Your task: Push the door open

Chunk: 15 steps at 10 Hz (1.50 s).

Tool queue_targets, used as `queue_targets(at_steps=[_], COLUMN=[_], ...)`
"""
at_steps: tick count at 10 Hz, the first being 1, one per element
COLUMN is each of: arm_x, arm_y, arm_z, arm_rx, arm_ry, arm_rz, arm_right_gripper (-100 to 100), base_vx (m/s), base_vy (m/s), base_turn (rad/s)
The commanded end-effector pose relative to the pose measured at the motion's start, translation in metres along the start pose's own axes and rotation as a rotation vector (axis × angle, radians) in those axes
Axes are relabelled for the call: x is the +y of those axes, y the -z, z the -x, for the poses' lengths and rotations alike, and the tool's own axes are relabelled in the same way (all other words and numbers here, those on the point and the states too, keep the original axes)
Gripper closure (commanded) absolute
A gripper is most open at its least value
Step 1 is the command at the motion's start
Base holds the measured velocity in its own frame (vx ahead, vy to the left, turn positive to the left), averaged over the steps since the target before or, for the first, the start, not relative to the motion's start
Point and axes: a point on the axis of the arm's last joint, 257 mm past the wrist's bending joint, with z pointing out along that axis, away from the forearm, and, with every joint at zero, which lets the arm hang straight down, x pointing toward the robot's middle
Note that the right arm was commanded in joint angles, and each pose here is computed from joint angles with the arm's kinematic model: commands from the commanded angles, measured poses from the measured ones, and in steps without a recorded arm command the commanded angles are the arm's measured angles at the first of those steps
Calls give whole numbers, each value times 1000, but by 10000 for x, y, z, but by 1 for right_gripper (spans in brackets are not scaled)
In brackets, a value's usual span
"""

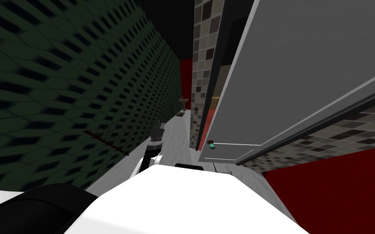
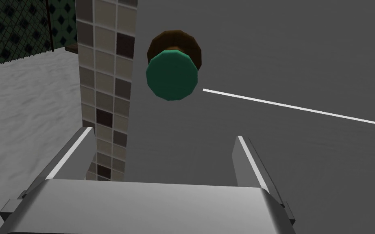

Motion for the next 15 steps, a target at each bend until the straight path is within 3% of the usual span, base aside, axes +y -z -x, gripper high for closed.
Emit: queue_targets(at_steps=[1, 4, 5, 10, 15], arm_x=[8, 17, 15, -44, -32], arm_y=[13, 27, 24, -102, -177], arm_z=[-2, -4, -4, -135, -195], arm_rx=[-2, -4, -3, 48, 71], arm_ry=[-56, -124, -108, -113, -119], arm_rz=[7, 17, 15, 35, 75], arm_right_gripper=[-100, -100, -100, -100, -100], base_vx=[-29, -19, -8, 23, 22], base_vy=[5, 3, 2, -21, -20], base_turn=[19, 14, 2, 117, 94])
